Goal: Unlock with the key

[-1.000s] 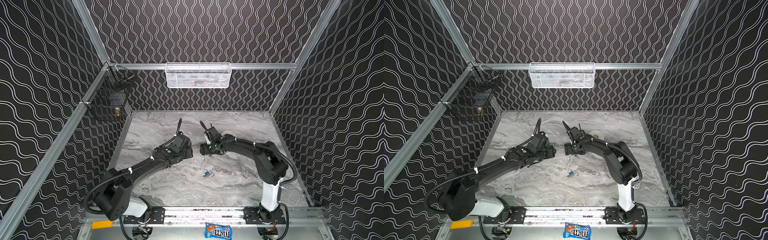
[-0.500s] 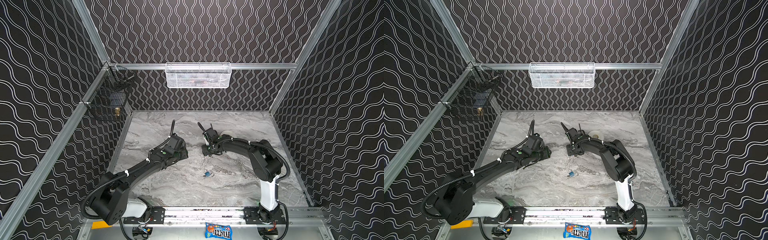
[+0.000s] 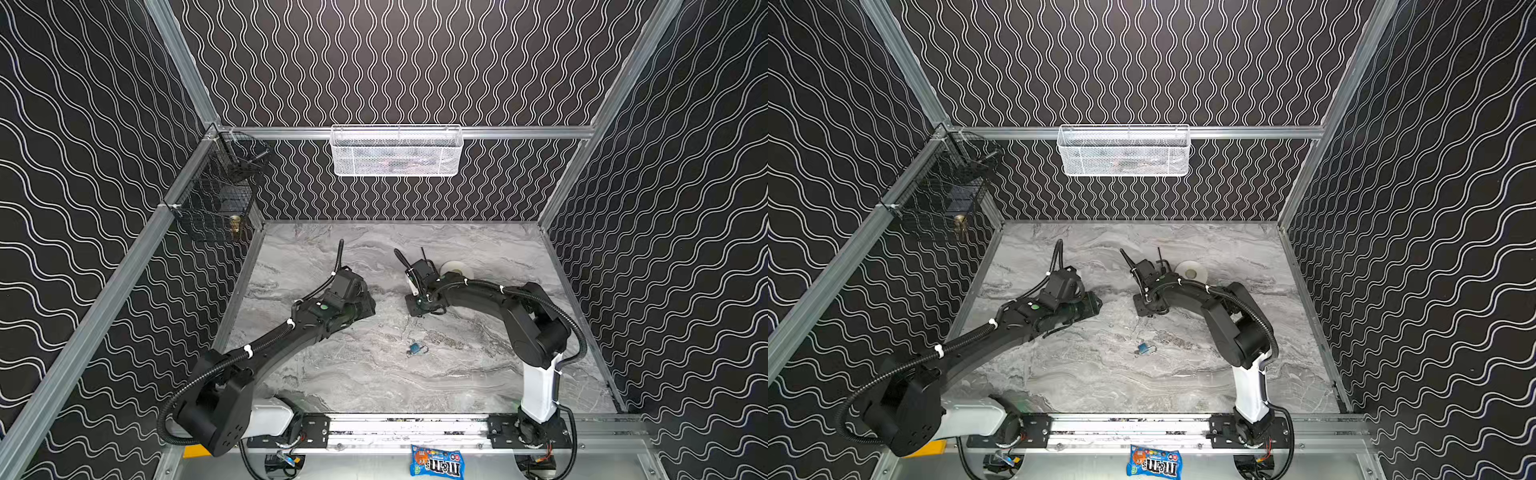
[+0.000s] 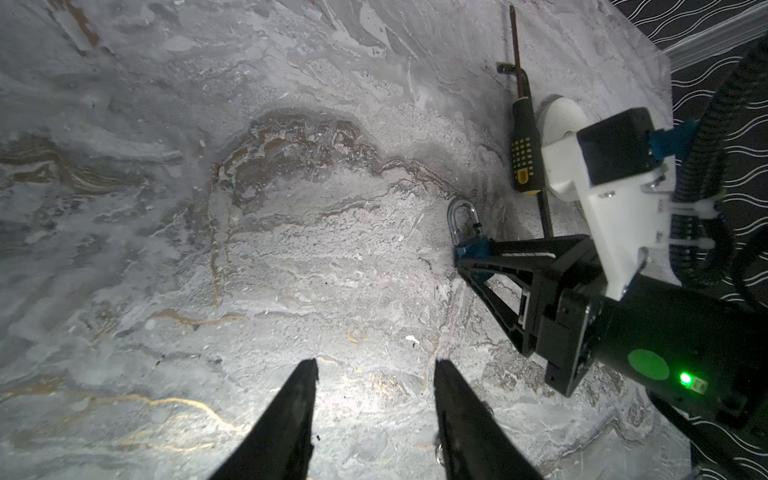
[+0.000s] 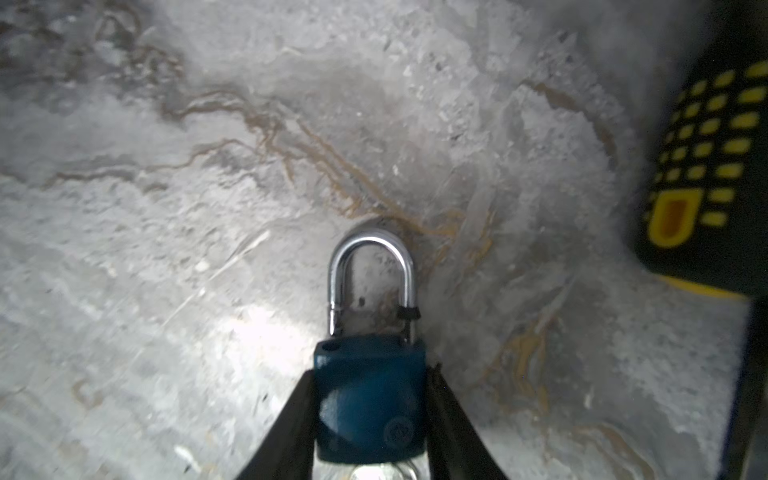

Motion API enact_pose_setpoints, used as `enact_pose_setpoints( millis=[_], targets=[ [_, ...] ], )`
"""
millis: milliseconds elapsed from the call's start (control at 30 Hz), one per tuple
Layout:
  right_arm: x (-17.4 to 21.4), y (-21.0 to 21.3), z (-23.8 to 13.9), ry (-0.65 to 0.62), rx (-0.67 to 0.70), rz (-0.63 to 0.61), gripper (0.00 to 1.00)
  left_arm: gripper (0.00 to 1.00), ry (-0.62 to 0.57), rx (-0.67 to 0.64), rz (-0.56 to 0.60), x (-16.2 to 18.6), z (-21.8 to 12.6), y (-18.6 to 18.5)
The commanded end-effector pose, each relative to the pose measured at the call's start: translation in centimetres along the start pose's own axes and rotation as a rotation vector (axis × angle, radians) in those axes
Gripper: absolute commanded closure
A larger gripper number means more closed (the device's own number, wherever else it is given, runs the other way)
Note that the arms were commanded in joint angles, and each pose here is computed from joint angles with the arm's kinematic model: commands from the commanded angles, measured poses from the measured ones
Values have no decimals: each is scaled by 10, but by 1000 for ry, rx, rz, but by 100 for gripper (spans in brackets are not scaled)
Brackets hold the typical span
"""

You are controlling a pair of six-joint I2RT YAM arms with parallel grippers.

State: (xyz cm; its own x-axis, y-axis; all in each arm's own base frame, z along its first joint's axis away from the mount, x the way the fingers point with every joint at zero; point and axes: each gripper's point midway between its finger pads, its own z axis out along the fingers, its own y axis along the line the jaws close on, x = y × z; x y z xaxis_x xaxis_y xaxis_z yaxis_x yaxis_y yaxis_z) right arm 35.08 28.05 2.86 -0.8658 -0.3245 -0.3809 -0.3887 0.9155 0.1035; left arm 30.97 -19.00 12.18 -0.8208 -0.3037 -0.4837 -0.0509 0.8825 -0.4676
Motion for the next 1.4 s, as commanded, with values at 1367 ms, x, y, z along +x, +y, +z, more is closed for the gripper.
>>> enact_pose_setpoints(
  millis=[1367],
  targets=[
    [-16, 111, -197, -378, -646, -109, 72, 48, 28, 382, 158, -15, -19, -94]
  ],
)
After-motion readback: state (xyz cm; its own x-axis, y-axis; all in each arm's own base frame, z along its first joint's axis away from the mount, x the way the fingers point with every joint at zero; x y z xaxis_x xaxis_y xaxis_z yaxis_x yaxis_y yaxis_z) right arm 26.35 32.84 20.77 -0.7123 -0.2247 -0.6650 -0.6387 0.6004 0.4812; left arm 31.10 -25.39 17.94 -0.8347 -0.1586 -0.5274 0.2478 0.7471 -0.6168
